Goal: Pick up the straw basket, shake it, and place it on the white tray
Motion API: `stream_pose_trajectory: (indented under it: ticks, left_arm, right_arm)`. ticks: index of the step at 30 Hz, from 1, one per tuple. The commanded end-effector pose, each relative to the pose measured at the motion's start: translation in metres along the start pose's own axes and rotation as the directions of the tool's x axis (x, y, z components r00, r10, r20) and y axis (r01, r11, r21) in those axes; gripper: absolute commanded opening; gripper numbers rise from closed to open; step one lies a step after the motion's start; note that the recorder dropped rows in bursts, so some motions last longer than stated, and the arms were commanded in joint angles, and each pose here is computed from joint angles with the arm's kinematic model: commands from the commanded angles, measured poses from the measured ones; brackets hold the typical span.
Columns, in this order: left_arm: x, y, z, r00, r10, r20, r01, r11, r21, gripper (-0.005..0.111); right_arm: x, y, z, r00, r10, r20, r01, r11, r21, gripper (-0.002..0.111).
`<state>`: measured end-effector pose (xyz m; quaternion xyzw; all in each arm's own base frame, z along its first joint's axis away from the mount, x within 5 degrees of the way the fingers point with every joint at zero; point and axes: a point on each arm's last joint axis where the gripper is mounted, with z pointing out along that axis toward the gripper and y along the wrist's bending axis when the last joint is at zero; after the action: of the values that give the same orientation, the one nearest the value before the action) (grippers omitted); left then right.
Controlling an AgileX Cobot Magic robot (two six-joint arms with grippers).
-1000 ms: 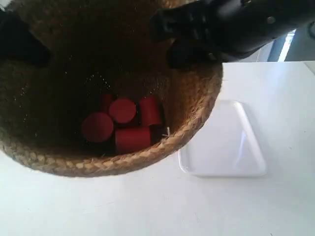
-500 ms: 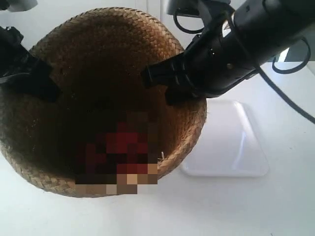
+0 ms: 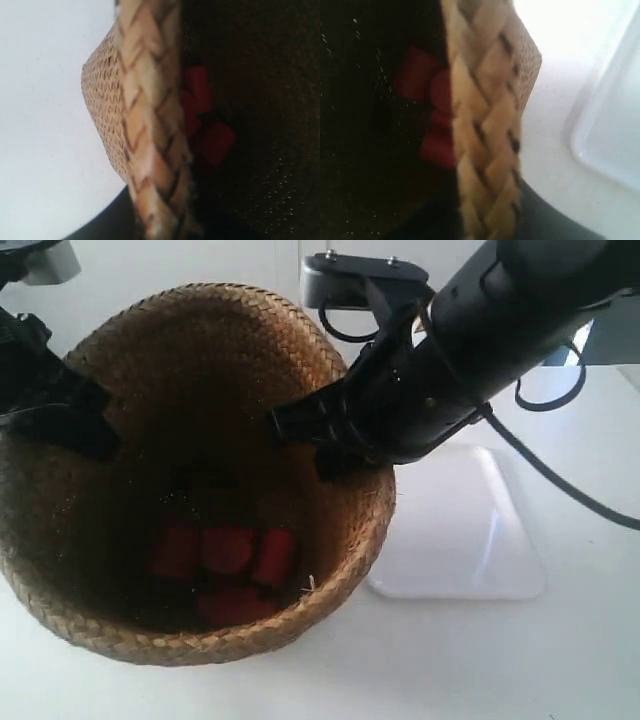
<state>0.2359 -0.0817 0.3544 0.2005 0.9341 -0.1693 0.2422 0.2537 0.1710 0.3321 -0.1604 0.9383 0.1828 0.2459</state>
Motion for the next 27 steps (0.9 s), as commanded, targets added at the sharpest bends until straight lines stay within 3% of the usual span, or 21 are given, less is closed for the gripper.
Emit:
stream_pose_trajectory:
  ticks: [1,5,6,8,9,11,13,15,18,27]
  left_arm:
    - [-0.004,-0.012,-0.013,0.996,0.024,0.084,-0.029,0.997,0.065,0.000]
    - [-0.006,-0.013,-0.014,0.995,0.015,0.097,-0.022,0.997,0.071,0.000]
    - [-0.007,-0.021,-0.024,0.996,0.005,0.091,-0.016,0.993,0.121,0.000]
    - [-0.010,-0.042,-0.068,0.975,0.126,0.182,-0.158,0.972,0.176,0.000]
    - [-0.010,-0.045,-0.085,0.950,0.169,0.263,-0.205,0.972,0.117,0.000]
    - [-0.008,-0.026,-0.073,0.955,0.099,0.279,-0.092,0.995,-0.035,0.000]
    - [0.004,-0.003,-0.031,0.997,0.017,0.076,-0.009,0.994,-0.107,0.000]
    - [0.009,0.000,-0.010,1.000,0.009,-0.003,-0.009,0.998,-0.065,0.000]
    - [0.004,-0.009,-0.010,0.996,0.022,0.081,-0.024,0.999,0.028,0.000]
    - [0.000,-0.014,-0.018,0.989,0.010,0.148,-0.017,0.999,0.052,0.000]
  right_arm:
    - [-0.004,0.005,-0.008,0.996,-0.058,0.065,0.059,0.998,-0.015,0.000]
    - [-0.006,0.006,-0.011,0.996,-0.055,0.071,0.057,0.998,-0.021,0.000]
    - [-0.008,0.010,-0.021,0.996,-0.050,0.067,0.053,0.998,-0.044,0.000]
    - [-0.016,0.029,-0.076,0.980,-0.130,0.150,0.148,0.982,-0.119,0.000]
    - [-0.017,0.035,-0.099,0.955,-0.162,0.248,0.195,0.974,-0.117,0.000]
    - [-0.016,0.023,-0.089,0.936,-0.142,0.322,0.146,0.989,0.014,0.000]
    - [-0.006,-0.002,-0.049,0.986,-0.064,0.155,0.044,0.991,0.129,0.000]
    - [0.000,-0.002,-0.031,0.995,-0.066,0.071,0.057,0.992,0.112,0.000]
    - [-0.002,0.005,-0.028,0.989,-0.115,0.097,0.110,0.992,0.058,0.000]
    - [-0.006,0.004,-0.030,0.984,-0.123,0.131,0.114,0.991,0.073,0.000]
